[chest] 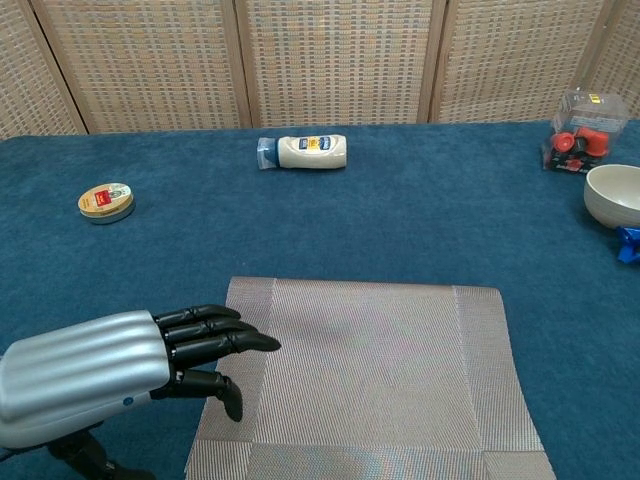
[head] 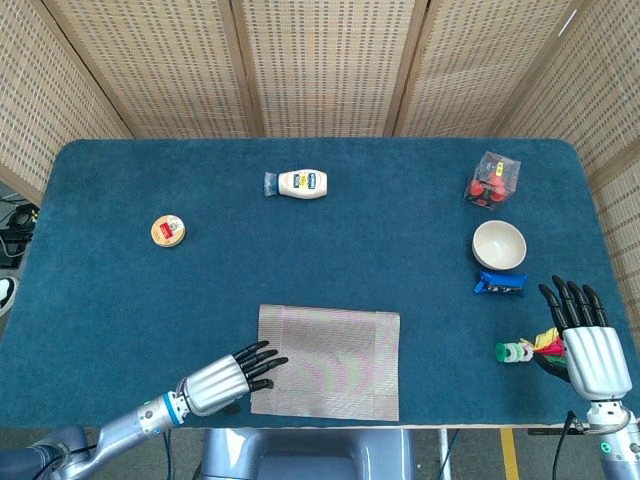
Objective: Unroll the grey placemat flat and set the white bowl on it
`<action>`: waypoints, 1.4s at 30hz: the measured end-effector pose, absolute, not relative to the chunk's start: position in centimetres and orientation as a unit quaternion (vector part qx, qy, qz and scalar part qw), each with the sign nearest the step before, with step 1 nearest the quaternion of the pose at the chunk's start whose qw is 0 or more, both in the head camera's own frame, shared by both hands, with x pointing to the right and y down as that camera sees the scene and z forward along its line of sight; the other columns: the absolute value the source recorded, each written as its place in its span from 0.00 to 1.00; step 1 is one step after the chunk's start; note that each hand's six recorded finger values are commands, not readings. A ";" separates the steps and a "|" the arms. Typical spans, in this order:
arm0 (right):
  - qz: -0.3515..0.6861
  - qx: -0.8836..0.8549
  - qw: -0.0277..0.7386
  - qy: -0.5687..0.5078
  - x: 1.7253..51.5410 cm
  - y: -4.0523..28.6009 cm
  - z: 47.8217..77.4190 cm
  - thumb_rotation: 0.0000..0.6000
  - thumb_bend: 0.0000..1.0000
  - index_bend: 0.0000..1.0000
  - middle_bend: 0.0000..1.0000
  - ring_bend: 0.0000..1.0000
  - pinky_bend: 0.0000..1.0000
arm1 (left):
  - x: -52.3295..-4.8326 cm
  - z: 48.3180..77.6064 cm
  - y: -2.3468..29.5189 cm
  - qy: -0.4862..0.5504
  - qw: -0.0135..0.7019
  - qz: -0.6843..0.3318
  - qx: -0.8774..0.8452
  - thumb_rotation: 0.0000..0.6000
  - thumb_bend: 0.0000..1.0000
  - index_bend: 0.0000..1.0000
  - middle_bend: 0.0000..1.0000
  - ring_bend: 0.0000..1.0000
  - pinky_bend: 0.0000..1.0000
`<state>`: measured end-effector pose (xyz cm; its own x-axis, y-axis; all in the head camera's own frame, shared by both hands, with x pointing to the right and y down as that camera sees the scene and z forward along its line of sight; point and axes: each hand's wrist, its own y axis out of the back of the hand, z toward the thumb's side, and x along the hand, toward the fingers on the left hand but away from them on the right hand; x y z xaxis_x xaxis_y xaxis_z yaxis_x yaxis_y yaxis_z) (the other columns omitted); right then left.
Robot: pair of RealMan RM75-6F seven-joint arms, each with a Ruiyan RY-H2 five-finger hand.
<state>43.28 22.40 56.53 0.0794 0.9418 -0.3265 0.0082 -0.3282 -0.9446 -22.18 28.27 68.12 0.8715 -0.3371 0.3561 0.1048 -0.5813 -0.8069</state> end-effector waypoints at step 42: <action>0.545 -0.597 0.421 -0.411 43.7 22.1 55.8 1.00 0.00 0.08 0.00 0.00 0.00 | -17.7 68.5 28.2 0.062 0.468 -0.230 -0.851 1.00 0.20 0.32 0.00 0.00 0.00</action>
